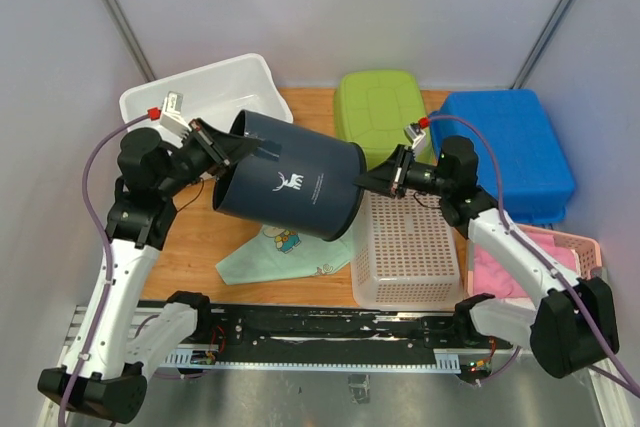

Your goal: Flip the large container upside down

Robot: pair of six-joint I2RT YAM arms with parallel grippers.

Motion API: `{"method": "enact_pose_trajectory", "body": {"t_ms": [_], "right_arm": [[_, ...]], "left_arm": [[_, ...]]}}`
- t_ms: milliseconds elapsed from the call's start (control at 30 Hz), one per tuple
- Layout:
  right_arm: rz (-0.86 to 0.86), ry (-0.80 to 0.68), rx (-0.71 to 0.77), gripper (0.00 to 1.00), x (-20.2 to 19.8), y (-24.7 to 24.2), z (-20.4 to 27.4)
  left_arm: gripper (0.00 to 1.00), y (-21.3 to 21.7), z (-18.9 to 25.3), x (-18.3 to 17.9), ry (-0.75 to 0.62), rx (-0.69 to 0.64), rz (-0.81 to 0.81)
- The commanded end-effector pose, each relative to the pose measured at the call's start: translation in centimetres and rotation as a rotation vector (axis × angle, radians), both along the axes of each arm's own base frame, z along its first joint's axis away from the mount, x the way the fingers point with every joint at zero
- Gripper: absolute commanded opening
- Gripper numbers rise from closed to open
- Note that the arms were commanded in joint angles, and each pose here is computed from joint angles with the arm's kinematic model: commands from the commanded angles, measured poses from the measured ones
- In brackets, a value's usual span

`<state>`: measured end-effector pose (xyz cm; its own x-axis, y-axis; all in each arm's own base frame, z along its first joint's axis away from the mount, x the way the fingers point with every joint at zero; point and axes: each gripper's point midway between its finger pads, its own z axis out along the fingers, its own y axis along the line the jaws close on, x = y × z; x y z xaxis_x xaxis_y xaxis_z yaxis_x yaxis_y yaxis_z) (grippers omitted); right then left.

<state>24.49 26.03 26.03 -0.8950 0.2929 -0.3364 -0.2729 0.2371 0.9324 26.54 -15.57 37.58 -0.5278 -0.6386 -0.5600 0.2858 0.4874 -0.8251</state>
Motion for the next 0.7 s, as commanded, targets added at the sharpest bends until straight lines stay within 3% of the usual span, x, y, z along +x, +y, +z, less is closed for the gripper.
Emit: {"method": "enact_pose_trajectory", "body": {"t_ms": [0,133,333,500,667], "right_arm": [[-0.030,-0.169,-0.055,0.00,-0.9,-0.5,3.9],[-0.106,-0.250,-0.154,0.01,-0.7,-1.8,5.8],[-0.164,-0.382,-0.218,0.01,0.3,-1.5,8.5],[-0.171,-0.526,-0.381,0.01,0.6,0.7,10.3],[-0.152,-0.667,-0.455,0.01,0.3,4.0,12.6]], "left_arm": [[0.16,1.2,3.7,0.1,-0.133,0.027,0.085],[0.55,2.5,2.1,0.8,-0.071,0.113,0.158],[0.86,6.6,-0.3,1.8,0.017,0.296,0.359],[0.98,9.7,-0.3,1.7,0.014,0.473,0.462],[0.99,11.5,0.7,2.4,0.020,0.600,0.519]]}}
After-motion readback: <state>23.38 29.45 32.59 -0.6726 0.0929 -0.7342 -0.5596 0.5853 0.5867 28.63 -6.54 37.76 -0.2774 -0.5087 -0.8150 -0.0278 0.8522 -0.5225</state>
